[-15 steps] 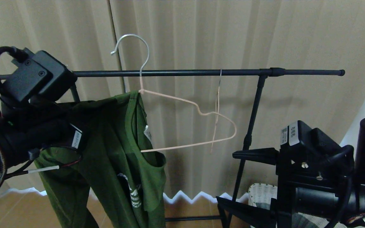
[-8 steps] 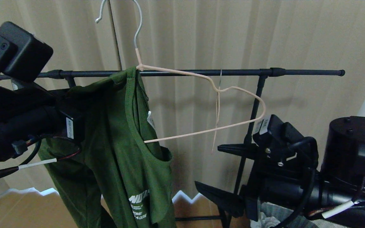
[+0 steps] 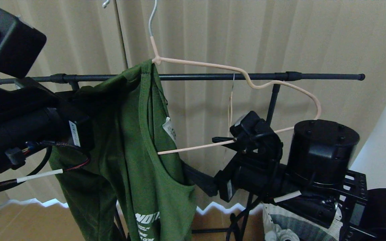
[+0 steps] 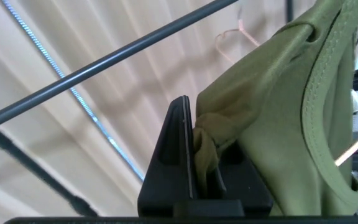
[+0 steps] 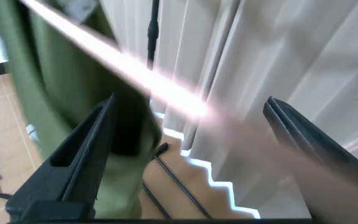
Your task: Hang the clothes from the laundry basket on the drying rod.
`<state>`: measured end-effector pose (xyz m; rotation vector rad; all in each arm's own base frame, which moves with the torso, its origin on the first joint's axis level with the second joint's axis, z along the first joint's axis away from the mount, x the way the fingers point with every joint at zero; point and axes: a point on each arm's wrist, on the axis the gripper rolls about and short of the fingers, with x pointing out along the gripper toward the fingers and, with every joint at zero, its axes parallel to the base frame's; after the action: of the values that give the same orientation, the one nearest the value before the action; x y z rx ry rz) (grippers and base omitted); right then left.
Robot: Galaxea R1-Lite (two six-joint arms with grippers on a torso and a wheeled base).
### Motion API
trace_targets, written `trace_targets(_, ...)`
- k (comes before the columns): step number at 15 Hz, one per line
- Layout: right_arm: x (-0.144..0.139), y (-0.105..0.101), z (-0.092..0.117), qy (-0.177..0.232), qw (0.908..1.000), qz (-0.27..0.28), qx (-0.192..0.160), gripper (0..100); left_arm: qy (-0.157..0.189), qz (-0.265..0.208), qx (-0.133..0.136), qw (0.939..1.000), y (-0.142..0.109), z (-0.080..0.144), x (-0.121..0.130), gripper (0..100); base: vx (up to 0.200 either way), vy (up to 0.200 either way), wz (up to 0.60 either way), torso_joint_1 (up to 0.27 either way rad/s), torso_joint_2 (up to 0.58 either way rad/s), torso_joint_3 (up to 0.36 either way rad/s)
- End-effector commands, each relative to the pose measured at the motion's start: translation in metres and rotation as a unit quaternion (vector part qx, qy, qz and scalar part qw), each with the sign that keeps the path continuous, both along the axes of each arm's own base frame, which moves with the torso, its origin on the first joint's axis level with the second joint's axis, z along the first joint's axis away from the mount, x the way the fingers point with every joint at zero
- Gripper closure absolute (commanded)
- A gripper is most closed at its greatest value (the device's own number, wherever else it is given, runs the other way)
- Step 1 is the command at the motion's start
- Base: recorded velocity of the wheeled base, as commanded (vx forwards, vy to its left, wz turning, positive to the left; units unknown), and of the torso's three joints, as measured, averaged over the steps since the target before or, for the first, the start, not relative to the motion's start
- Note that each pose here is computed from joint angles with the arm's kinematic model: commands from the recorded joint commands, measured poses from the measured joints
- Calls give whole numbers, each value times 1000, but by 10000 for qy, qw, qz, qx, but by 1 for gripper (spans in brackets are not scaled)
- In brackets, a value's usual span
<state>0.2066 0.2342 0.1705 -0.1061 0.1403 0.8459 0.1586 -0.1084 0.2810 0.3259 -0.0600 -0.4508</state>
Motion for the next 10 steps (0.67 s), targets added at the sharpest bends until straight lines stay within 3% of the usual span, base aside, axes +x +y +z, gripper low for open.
trace_targets(1,3,10,-11,101,9999,71,-121,0,-16,-61,-15,10000,-2,1,-2,100,0,0,0,0,0,0)
trace_targets(7,-3,9,-25,239,9991,-70,-356,0,-134,-46,-100,9999,1,6,-5,100,0,0,0,0,0,0)
trace_targets(10,-9,-14,-26,277,9978,-384,-467,0,-150,54,-101,9998,5,7,-5,100,0,0,0,0,0,0)
